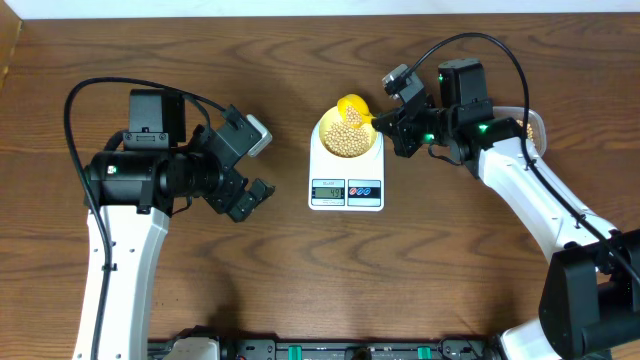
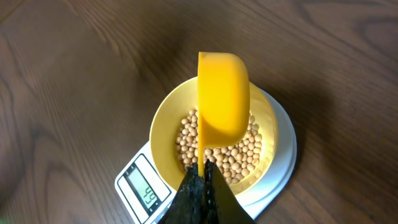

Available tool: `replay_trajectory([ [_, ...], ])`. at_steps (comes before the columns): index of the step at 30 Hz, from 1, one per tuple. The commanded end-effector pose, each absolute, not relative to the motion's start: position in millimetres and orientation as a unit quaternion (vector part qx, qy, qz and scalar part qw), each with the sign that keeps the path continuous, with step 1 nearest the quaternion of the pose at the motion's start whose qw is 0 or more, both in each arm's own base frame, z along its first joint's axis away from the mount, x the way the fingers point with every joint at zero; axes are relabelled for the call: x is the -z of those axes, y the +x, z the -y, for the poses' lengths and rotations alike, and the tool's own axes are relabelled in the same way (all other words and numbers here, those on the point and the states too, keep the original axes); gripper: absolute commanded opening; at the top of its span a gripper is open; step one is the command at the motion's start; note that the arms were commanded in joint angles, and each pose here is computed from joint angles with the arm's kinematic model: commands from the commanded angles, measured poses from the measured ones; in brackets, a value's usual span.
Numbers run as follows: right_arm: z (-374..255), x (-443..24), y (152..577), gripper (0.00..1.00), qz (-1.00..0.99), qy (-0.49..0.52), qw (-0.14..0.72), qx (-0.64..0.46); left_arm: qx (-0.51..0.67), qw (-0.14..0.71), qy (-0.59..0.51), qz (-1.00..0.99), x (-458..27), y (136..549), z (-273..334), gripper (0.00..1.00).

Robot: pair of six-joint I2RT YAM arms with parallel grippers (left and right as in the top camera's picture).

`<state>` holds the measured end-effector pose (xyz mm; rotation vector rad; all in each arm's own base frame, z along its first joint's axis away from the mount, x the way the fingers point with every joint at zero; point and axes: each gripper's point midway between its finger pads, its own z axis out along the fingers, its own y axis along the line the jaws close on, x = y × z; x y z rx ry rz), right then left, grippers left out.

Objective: Scoop item into bowl and weigh 50g on scale
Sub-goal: 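Hold the scoop tilted over the bowl, trickling chickpeas in slowly, then lift the scoop away from the bowl and move it right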

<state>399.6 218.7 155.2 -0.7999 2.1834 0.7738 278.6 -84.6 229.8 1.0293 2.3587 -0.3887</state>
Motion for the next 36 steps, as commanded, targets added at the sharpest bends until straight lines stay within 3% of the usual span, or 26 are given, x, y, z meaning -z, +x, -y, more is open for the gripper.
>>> replay_trajectory([
  [1, -221, -156, 399, 0.01, -0.841, -0.293, 0.332, -0.311, 0.148, 0.266, 0.382, -0.873, -229, 278, 85, 0.98],
  [36, -206, -163, 403, 0.01, -0.85, -0.221, 0.31, -0.363, 0.148, 0.266, 0.382, -0.873, -229, 278, 85, 0.98],
])
